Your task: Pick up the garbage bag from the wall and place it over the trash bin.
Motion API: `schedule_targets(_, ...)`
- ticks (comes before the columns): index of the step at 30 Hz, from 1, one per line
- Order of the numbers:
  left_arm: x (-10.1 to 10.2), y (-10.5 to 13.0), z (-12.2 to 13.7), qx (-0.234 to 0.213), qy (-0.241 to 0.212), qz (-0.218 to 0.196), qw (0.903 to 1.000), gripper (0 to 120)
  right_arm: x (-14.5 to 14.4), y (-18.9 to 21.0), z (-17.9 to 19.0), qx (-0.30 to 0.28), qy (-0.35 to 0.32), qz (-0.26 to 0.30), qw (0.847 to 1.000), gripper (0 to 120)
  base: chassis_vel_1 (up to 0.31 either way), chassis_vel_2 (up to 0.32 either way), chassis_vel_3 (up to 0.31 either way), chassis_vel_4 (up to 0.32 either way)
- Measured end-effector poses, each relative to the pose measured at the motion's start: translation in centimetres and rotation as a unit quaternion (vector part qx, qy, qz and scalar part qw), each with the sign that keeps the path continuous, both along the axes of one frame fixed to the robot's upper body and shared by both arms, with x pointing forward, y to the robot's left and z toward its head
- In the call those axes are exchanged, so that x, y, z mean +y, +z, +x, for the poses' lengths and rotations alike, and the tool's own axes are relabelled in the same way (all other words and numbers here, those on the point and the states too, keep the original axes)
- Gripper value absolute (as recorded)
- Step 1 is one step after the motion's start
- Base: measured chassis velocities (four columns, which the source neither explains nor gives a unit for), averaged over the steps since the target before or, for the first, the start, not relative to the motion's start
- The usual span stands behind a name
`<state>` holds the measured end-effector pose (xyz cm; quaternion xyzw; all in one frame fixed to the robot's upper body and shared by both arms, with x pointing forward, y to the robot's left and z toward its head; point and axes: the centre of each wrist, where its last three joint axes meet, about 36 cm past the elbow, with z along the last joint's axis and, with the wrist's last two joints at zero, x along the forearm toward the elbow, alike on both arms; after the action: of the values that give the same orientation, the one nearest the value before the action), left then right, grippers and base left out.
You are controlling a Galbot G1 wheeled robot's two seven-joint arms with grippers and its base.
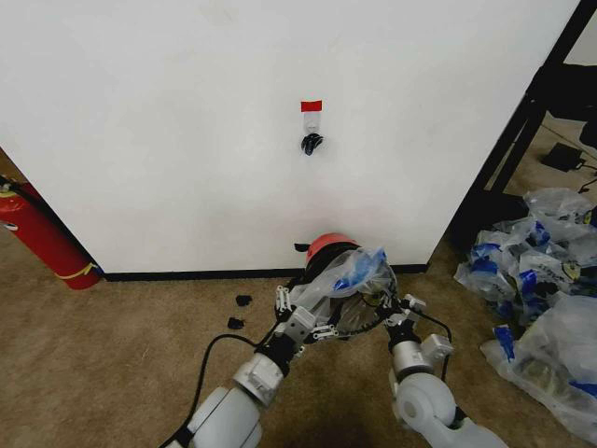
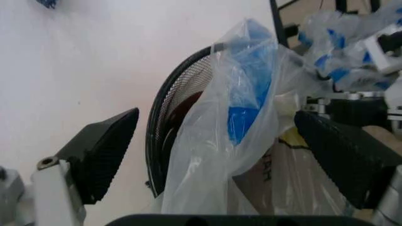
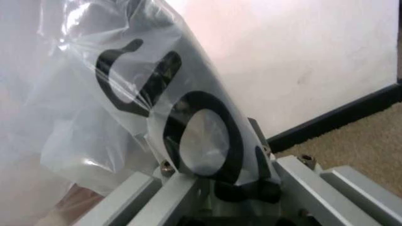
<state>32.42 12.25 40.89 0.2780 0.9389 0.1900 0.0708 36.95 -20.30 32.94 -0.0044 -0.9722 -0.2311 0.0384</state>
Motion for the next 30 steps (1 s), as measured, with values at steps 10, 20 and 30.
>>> schedule_targets(10,-2.4,0.8,3.2,0.006,0.02,-0.007,0.9998,94,1.7,-2.0,1.6,-0.016,0.006,-0.031,0.999,0,0.0,0.0,0.0,0.0)
schedule_targets(20,-4.7,0.2,4.9,0.013,0.031,-0.008,0.9994,94,2.5,-2.3,2.5,-0.031,0.013,-0.044,0.998,0,0.0,0.0,0.0,0.0)
schedule_targets(30,-4.9,-0.4,5.4,0.015,0.075,-0.002,0.9971,61,2.8,-2.2,2.6,-0.034,0.014,-0.046,0.998,0,0.0,0.0,0.0,0.0)
